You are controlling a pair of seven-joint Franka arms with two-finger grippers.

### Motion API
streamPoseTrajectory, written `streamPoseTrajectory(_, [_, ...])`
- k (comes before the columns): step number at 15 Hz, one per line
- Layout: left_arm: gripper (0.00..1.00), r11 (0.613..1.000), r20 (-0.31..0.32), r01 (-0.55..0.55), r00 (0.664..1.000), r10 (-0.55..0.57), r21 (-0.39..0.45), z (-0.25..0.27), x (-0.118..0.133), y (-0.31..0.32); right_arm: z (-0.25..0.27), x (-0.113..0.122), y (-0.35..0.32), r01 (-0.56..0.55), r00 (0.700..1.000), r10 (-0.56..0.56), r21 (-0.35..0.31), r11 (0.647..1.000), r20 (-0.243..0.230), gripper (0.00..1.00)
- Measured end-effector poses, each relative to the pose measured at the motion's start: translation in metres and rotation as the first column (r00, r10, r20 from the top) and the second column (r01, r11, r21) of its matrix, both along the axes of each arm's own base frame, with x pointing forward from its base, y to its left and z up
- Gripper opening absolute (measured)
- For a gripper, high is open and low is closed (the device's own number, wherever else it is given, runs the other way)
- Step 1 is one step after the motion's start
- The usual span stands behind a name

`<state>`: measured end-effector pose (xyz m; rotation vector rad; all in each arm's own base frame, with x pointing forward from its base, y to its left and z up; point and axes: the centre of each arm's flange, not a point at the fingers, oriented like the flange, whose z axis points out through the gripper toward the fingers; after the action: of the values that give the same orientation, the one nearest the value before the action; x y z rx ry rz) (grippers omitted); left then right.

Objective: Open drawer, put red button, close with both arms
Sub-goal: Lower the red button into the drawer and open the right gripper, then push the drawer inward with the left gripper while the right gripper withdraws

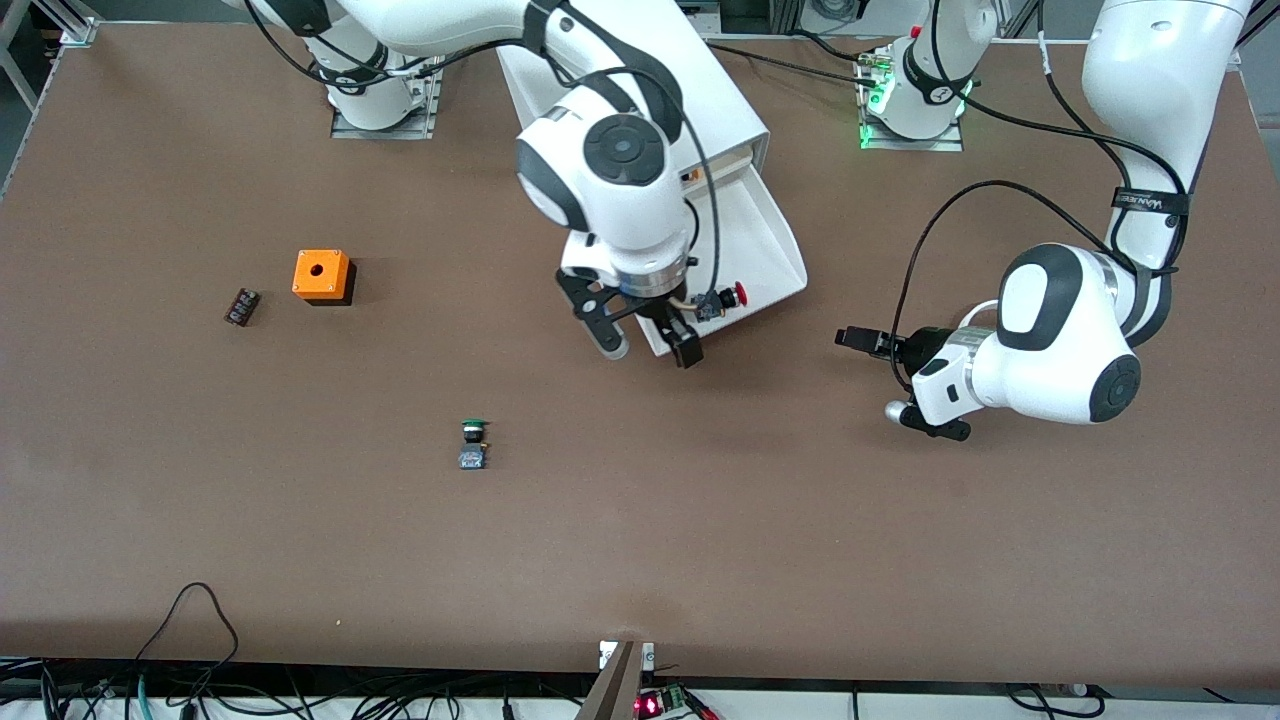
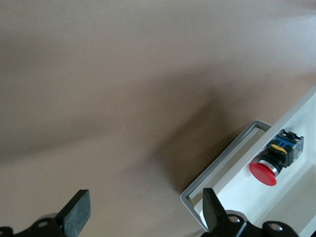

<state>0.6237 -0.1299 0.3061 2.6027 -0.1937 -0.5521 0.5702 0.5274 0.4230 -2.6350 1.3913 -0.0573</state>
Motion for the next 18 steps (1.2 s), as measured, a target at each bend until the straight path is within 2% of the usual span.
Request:
streamPoseTrajectory(2, [1.0, 0.998, -0.016, -0.018, 1.0, 0.019, 0.055, 0.0, -0.002, -0.002, 0.019, 0.018, -0.026, -0.036, 0.999, 0.036, 0.022, 0.999, -0.007, 1.0])
streamPoseTrajectory(4, [1.0, 0.987, -0.025, -0.04, 0.999, 0.044, 0.156, 0.0, -0.003, -0.007, 0.038, 0.035, -0.053, -0.086, 0.996, 0.086, 0.043, 0.995, -0.001, 1.0])
streamPoseTrajectory(7, [1.0, 0.948, -0.024, -0.122, 0.99, 0.136, 0.295, 0.008, -0.008, -0.045, 0.056, 0.055, -0.097, -0.206, 0.978, 0.206, 0.029, 0.978, -0.01, 1.0])
streamPoseTrajectory(8, [1.0, 0.92, -0.004, -0.172, 0.983, 0.186, 0.353, 0.011, -0.012, -0.071, 0.061, 0.059, -0.111, -0.257, 0.966, 0.257, 0.017, 0.966, -0.015, 1.0])
streamPoseTrajectory(10, [1.0, 0.847, 0.104, -0.282, 0.959, 0.264, 0.452, 0.015, -0.02, -0.123, 0.068, 0.071, -0.141, -0.335, 0.942, 0.335, 0.004, 0.942, -0.027, 1.0])
streamPoseTrajectory(12, [1.0, 0.804, 0.206, -0.377, 0.926, 0.316, 0.461, 0.02, -0.025, -0.16, 0.076, 0.082, -0.174, -0.415, 0.909, 0.415, -0.01, 0.91, -0.033, 1.0])
streamPoseTrajectory(13, [1.0, 0.795, 0.233, -0.409, 0.912, 0.338, 0.448, 0.022, -0.025, -0.169, 0.08, 0.087, -0.191, -0.454, 0.891, 0.453, -0.017, 0.891, -0.04, 1.0])
streamPoseTrajectory(16, [1.0, 0.776, 0.258, -0.46, 0.887, 0.382, 0.433, 0.023, -0.028, -0.183, 0.086, 0.103, -0.249, -0.549, 0.836, 0.547, -0.038, 0.835, -0.048, 1.0])
streamPoseTrajectory(18, [1.0, 0.755, 0.263, -0.493, 0.87, 0.418, 0.432, 0.018, -0.035, -0.195, 0.083, 0.108, -0.288, -0.58, 0.814, 0.577, -0.046, 0.813, -0.068, 1.0])
